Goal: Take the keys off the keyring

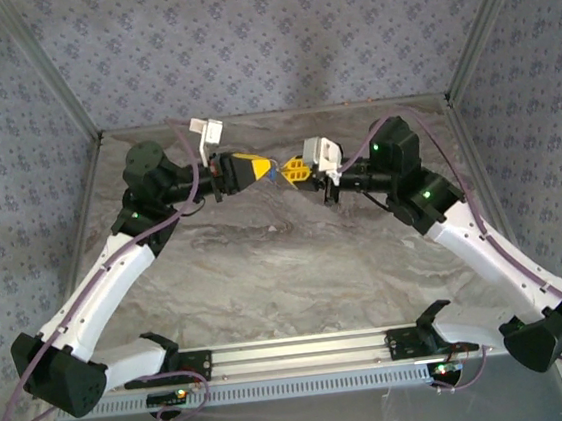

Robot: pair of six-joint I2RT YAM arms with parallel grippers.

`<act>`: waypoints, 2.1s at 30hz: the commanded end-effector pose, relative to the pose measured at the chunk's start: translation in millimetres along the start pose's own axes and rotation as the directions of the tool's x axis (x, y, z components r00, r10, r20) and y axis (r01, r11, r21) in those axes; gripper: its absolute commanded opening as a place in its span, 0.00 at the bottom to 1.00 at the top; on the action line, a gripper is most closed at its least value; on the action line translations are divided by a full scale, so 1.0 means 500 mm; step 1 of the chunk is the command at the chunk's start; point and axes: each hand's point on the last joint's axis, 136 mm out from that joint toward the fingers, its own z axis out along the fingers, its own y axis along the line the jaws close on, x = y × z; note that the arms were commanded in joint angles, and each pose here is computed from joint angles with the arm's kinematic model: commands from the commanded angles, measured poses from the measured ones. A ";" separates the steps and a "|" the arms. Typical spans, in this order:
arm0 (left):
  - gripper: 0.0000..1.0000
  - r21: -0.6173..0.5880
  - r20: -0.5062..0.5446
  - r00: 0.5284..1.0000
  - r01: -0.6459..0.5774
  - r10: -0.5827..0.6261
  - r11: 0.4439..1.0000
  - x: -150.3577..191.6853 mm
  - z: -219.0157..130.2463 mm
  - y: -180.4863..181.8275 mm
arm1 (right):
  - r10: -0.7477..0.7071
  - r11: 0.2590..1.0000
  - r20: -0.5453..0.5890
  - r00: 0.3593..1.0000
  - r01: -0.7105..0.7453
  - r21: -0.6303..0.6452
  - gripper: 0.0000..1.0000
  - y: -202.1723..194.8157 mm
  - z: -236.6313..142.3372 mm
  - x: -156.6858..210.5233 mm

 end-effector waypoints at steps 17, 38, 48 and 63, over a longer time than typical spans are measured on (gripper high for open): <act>0.00 -0.263 0.043 0.998 -0.027 0.039 0.965 0.026 -0.048 0.096 | 0.037 0.996 -0.123 0.992 -0.026 0.091 0.00 0.053 0.006 0.082; 0.01 -0.842 0.006 0.992 0.074 -0.127 0.534 0.272 -0.209 0.471 | 0.543 0.739 -0.127 0.830 -0.401 0.542 0.00 -0.030 -0.082 0.367; 0.22 -0.931 0.060 0.969 0.141 -0.241 0.337 0.340 -0.265 0.596 | 0.661 0.655 -0.139 0.737 -0.477 0.586 0.00 -0.012 -0.065 0.476; 0.61 -0.907 0.129 0.978 0.184 -0.166 0.379 0.308 -0.305 0.466 | 0.928 0.342 -0.160 0.335 -0.606 0.718 0.00 -0.014 -0.021 0.736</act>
